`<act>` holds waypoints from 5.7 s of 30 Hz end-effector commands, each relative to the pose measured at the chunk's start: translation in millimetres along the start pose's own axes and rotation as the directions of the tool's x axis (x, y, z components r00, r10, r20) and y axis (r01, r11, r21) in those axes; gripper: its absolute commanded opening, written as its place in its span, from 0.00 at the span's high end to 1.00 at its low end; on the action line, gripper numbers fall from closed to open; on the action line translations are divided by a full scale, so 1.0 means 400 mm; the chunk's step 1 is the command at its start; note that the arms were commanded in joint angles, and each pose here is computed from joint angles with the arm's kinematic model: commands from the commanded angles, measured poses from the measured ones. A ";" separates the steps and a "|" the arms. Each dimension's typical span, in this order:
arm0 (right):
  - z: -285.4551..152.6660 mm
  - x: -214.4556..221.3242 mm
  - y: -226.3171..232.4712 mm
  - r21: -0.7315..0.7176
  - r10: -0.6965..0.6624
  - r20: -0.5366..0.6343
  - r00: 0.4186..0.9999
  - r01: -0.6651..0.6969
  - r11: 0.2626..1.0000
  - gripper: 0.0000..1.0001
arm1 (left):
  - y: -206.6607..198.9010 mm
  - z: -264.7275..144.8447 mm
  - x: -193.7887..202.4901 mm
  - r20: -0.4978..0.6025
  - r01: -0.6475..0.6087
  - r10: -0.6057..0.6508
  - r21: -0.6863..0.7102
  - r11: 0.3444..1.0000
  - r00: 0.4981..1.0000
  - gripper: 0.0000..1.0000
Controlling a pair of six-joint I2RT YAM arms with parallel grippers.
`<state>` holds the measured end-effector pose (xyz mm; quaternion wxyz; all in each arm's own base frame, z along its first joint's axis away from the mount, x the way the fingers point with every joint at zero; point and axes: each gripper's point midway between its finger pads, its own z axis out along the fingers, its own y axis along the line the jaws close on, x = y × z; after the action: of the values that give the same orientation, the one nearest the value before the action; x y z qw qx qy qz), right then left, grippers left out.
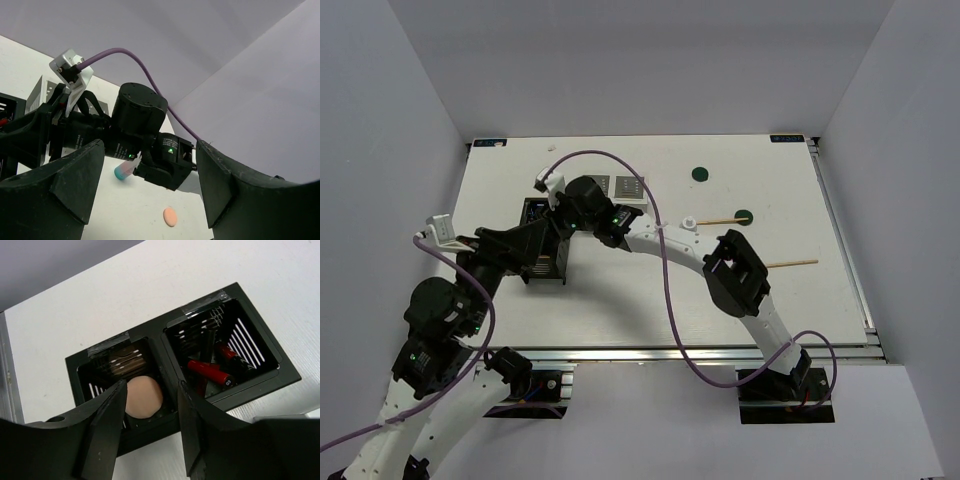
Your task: Organize the makeup
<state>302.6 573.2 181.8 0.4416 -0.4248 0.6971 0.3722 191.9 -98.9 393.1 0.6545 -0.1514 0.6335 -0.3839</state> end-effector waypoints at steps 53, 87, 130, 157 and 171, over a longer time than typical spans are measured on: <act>-0.575 0.319 -1.196 0.778 0.229 -0.073 0.971 -0.088 0.622 0.46 | 0.028 0.166 0.244 -0.291 0.008 -0.012 -0.013 1.000 0.957 0.33; -0.566 0.307 -1.149 0.602 0.221 -0.108 0.969 -0.113 0.790 1.00 | 0.031 0.165 0.239 -0.278 0.009 -0.014 -0.019 1.000 0.960 0.33; -0.543 0.455 -1.142 0.629 0.227 -0.248 0.942 -0.021 0.777 0.37 | 0.043 0.150 0.231 -0.265 0.013 -0.024 -0.041 0.999 0.964 0.33; -0.626 -0.120 -0.891 0.499 -0.152 0.055 0.987 0.105 0.860 1.00 | 0.024 0.108 0.162 -0.185 0.022 -0.025 -0.017 1.000 0.982 0.33; -0.254 -0.118 -0.048 -0.122 -0.226 0.084 0.970 0.235 0.964 1.00 | -0.105 0.026 -0.046 -0.023 0.001 0.001 0.099 0.995 1.000 0.33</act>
<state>321.1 462.8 309.9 0.5388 -0.5142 0.5616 0.3604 198.2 -120.4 421.9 0.6446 -0.1237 0.6303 -0.4146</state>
